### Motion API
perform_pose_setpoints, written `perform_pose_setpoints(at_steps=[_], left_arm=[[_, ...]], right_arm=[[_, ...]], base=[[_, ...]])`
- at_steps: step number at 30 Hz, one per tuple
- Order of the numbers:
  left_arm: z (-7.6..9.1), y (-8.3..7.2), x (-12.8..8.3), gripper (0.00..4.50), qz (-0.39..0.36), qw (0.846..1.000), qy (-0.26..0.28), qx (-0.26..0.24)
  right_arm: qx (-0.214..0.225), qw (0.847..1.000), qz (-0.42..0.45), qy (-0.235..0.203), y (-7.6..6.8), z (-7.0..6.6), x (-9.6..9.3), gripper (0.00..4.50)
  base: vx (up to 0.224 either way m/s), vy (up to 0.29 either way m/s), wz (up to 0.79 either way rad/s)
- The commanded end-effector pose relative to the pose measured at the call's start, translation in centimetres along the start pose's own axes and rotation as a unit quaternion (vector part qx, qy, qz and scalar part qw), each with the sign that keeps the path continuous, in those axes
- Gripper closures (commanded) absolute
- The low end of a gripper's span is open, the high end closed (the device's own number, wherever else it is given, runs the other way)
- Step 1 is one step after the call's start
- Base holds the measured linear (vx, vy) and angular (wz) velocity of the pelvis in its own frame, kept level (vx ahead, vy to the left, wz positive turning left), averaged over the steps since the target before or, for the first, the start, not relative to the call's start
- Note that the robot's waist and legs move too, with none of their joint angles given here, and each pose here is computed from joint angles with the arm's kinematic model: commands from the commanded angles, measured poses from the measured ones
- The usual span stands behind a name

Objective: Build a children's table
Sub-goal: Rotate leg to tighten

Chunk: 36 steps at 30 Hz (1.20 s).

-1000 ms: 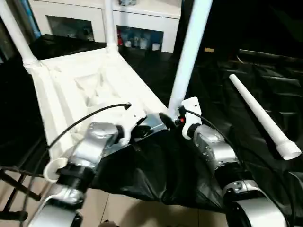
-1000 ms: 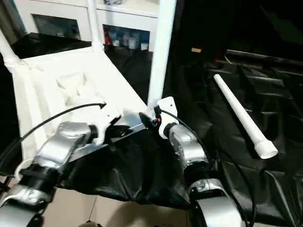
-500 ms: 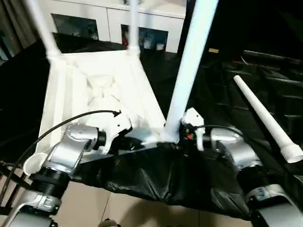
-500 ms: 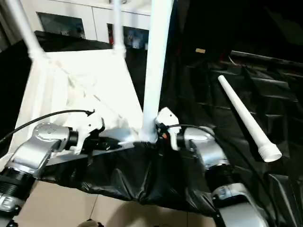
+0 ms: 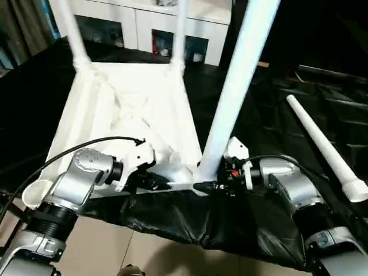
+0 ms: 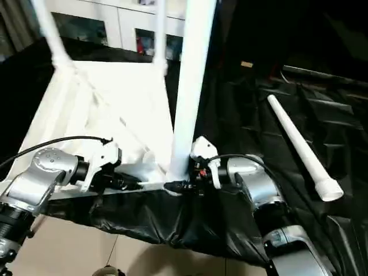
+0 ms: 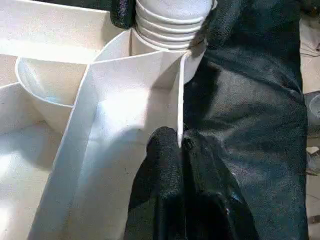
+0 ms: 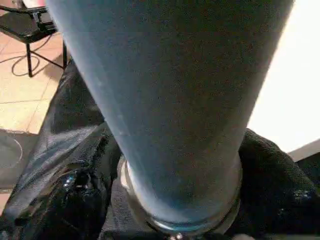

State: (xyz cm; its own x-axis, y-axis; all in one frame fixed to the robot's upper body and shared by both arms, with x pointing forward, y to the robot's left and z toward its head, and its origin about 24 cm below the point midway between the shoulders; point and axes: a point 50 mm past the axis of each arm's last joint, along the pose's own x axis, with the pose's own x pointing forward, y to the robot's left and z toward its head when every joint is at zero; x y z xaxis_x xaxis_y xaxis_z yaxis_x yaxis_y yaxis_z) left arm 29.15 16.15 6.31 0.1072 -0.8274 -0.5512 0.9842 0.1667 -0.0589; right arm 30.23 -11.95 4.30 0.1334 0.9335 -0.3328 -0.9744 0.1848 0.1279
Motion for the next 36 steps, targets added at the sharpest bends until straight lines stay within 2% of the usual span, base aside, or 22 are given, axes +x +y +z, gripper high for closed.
perform_pose_setpoints(at_steps=[1, 3, 7, 9, 12, 13, 15, 19, 21, 22, 25, 28, 31, 32, 33, 36], left_arm=[[0.5, -0.4, 1.2, 4.5, -0.013, 1.0, -0.016, 0.009], [0.8, -0.2, 1.7, 4.5, 0.005, 1.0, -0.021, 0.002], [1.1, 0.3, 2.3, 4.5, 0.037, 0.999, -0.027, -0.01], [1.8, 0.8, 3.3, 4.5, 0.076, 0.996, -0.041, -0.027], [2.8, 1.5, 4.7, 4.5, 0.122, 0.99, -0.055, -0.04], [3.6, 2.0, 5.7, 4.5, 0.156, 0.984, -0.067, -0.056], [4.3, 2.1, 6.6, 4.5, 0.177, 0.979, -0.076, -0.066], [5.0, 1.9, 7.6, 4.5, 0.186, 0.976, -0.084, -0.072], [5.0, 1.7, 7.9, 4.5, 0.185, 0.977, -0.082, -0.069], [5.0, 1.7, 7.9, 4.5, 0.184, 0.977, -0.082, -0.068], [4.6, 1.5, 7.6, 4.5, 0.175, 0.98, -0.079, -0.06], [4.1, 1.5, 6.9, 4.5, 0.167, 0.982, -0.076, -0.051], [3.7, 1.2, 6.2, 4.5, 0.142, 0.986, -0.077, -0.037], [3.5, 1.0, 5.7, 4.5, 0.124, 0.988, -0.081, -0.031], [3.5, 1.0, 5.7, 4.5, 0.124, 0.988, -0.081, -0.031], [3.2, 0.6, 4.8, 4.5, 0.096, 0.992, -0.081, -0.02]], right_arm=[[0.002, 0.999, 0.049, -0.008, 1.1, 0.1, 1.4, 1.45], [0.024, 0.999, 0.026, -0.031, 1.2, 0.1, 2.0, 1.62], [0.041, 0.998, -0.013, -0.043, 0.9, 0.0, 2.6, 1.74], [0.059, 0.992, -0.093, -0.057, 0.0, 0.0, 3.6, 1.78], [0.095, 0.975, -0.185, -0.074, -1.0, 0.2, 4.9, 1.81], [0.125, 0.958, -0.244, -0.087, -1.6, 0.4, 5.8, 1.82], [0.149, 0.942, -0.285, -0.101, -1.9, 0.8, 6.7, 1.83], [0.147, 0.934, -0.308, -0.105, -1.7, 1.4, 7.9, 1.83], [0.12, 0.933, -0.324, -0.097, -1.7, 1.6, 8.2, 1.83], [0.118, 0.933, -0.325, -0.097, -1.7, 1.6, 8.1, 1.27], [0.11, 0.934, -0.325, -0.102, -2.0, 1.6, 7.6, 1.08], [0.102, 0.941, -0.305, -0.105, -2.4, 1.6, 6.7, 0.94], [0.077, 0.956, -0.266, -0.1, -2.3, 1.6, 5.7, 0.62], [0.059, 0.966, -0.235, -0.095, -2.1, 1.6, 5.1, 0.62], [0.059, 0.966, -0.235, -0.095, -2.1, 1.6, 5.1, 0.62], [0.037, 0.981, -0.165, -0.094, -1.5, 1.7, 4.1, 0.62]], base=[[0.0, 0.0, 0.0], [0.0, 0.0, 0.0], [0.0, 0.0, 0.0], [0.0, 0.0, 0.0], [0.0, 0.0, 0.0], [0.0, 0.0, 0.0], [0.0, 0.0, 0.0], [0.0, 0.0, 0.0], [0.0, 0.0, 0.0], [0.0, 0.0, 0.0], [0.0, 0.0, 0.0], [0.0, 0.0, 0.0], [0.0, 0.0, 0.0], [0.0, 0.0, 0.0], [0.0, 0.0, 0.0], [0.0, 0.0, 0.0]])
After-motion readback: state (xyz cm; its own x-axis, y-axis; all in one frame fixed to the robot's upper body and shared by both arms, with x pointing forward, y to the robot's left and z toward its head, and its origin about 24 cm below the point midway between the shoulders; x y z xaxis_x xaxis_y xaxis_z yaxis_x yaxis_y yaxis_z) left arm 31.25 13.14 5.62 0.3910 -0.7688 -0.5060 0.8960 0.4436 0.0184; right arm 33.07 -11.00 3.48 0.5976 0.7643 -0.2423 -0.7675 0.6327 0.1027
